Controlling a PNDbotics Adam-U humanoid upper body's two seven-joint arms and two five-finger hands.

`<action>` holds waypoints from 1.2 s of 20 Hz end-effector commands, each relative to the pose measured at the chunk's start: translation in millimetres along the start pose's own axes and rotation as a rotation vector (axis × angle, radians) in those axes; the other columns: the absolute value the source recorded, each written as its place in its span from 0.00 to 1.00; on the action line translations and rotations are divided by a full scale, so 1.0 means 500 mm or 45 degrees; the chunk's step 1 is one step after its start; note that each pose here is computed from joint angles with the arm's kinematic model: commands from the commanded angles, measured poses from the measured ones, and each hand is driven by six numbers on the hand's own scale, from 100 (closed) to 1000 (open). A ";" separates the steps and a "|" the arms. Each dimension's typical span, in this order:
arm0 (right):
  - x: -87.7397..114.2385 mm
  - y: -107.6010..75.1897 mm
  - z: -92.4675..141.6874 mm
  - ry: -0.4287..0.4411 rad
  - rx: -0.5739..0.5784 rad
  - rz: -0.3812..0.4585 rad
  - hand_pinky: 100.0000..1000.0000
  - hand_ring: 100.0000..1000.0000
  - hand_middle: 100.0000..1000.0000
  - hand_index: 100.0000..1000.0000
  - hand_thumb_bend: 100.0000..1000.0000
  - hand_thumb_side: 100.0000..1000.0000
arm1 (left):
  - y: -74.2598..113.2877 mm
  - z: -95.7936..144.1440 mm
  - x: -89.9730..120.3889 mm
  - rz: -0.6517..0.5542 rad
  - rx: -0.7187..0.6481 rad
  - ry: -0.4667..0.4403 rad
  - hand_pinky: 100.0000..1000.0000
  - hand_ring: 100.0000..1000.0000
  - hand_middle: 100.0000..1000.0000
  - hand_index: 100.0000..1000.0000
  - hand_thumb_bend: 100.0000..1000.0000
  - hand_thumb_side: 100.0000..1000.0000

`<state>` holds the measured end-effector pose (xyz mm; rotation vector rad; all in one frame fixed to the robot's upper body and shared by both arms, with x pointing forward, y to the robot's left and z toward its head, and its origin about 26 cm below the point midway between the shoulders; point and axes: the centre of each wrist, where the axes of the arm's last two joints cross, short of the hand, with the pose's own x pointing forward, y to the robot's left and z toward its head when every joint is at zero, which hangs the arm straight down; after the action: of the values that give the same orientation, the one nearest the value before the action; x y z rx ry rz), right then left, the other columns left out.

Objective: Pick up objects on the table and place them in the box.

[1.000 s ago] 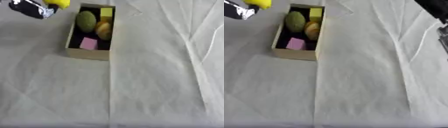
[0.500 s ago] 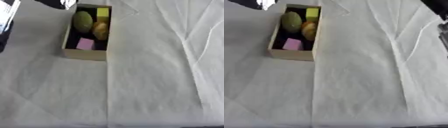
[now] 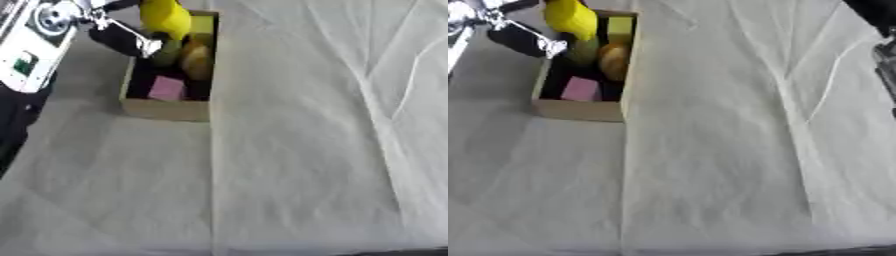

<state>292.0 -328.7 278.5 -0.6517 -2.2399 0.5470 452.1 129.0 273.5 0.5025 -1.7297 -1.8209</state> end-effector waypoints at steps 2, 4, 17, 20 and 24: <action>0.015 -0.016 -0.007 -0.034 -0.013 0.025 0.88 0.73 0.65 0.76 0.00 0.68 | 0.013 0.006 -0.011 -0.053 -0.031 0.013 0.81 0.83 0.77 0.90 0.28 0.36; 0.015 -0.015 -0.006 -0.030 -0.009 0.025 0.88 0.73 0.65 0.76 0.00 0.68 | 0.015 0.008 -0.012 -0.079 -0.035 0.012 0.83 0.85 0.78 0.91 0.35 0.45; 0.011 -0.014 -0.002 -0.015 -0.003 0.032 0.88 0.73 0.65 0.76 0.00 0.68 | 0.076 0.047 0.013 -0.154 0.184 -0.025 0.83 0.86 0.78 0.89 0.28 0.33; 0.012 -0.020 -0.003 -0.033 -0.020 0.038 0.88 0.73 0.65 0.76 0.00 0.67 | 0.126 0.116 0.040 -0.083 0.487 -0.082 0.82 0.82 0.76 0.80 0.08 0.34; 0.009 -0.027 0.001 -0.039 -0.057 0.039 0.88 0.73 0.65 0.76 0.00 0.66 | 0.156 0.243 0.063 0.084 0.977 -0.123 0.79 0.79 0.73 0.79 0.00 0.40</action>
<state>290.2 -333.8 275.3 -0.6696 -2.2482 0.5113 383.2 189.7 339.7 0.6006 -2.3410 -1.2157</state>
